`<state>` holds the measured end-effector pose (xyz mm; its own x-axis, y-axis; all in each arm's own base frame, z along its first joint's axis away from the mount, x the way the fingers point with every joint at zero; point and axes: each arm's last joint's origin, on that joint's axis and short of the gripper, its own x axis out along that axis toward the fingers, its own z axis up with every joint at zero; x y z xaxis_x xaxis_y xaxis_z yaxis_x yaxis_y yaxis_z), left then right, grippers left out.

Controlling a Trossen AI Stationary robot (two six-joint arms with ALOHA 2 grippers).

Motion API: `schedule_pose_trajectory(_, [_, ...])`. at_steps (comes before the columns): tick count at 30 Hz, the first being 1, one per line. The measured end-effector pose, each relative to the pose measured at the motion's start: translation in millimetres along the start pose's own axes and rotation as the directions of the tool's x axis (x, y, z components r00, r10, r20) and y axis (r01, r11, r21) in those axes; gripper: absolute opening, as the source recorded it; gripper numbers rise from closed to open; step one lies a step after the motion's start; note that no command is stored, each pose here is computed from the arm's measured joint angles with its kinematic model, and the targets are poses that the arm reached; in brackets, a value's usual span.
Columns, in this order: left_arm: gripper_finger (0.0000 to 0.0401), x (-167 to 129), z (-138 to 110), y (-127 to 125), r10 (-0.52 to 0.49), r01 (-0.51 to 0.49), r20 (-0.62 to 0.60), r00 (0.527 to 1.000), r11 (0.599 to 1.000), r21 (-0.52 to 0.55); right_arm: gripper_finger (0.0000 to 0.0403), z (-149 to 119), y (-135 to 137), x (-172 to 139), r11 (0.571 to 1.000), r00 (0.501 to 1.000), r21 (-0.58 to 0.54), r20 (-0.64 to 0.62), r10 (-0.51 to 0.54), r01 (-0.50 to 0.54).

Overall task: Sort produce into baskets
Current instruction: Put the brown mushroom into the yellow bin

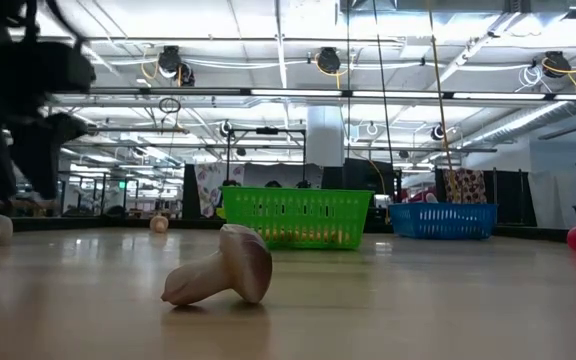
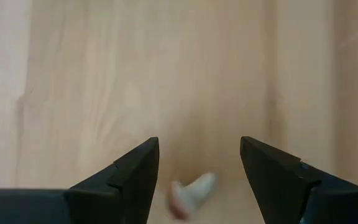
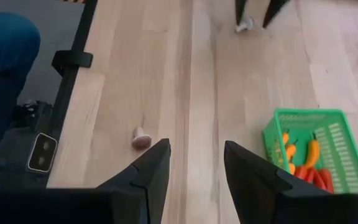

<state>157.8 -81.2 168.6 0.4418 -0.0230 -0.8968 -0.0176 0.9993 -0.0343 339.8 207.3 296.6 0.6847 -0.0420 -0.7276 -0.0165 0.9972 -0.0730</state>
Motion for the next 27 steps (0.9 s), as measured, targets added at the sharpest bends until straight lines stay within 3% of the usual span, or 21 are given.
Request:
schedule_pose_trajectory(4, [0.0233,10.5,-3.7,0.0,0.06,-0.059,-0.068,0.996,0.998,0.021,0.0143,-2.9,1.3,5.1,0.999,1.0,-0.036,0.016,0.006,-0.005])
schedule_pose_trajectory(9, [0.0233,13.0,-3.7,0.6,0.09,-0.088,-0.068,0.994,0.996,0.026,0.0143,-0.5,-3.3,8.7,0.997,1.0,-0.078,0.029,0.001,0.001])
schedule_pose_trajectory(17, [0.0233,11.2,-14.2,7.2,0.169,-0.168,-0.165,0.972,0.986,0.021,0.0143,14.6,-22.4,17.3,0.998,0.995,-0.065,0.1,-0.017,0.023])
schedule_pose_trajectory(22, [0.0233,6.8,-4.6,5.2,0.171,-0.173,-0.037,0.985,0.984,-0.042,0.0143,30.3,-39.7,23.2,0.999,0.981,0.001,0.192,-0.034,0.035])
schedule_pose_trajectory(27, [0.0233,-24.0,9.8,8.0,0.205,-0.195,0.148,0.968,0.978,-0.081,0.0143,41.9,-62.1,49.0,0.995,0.964,0.069,0.251,-0.083,0.067])
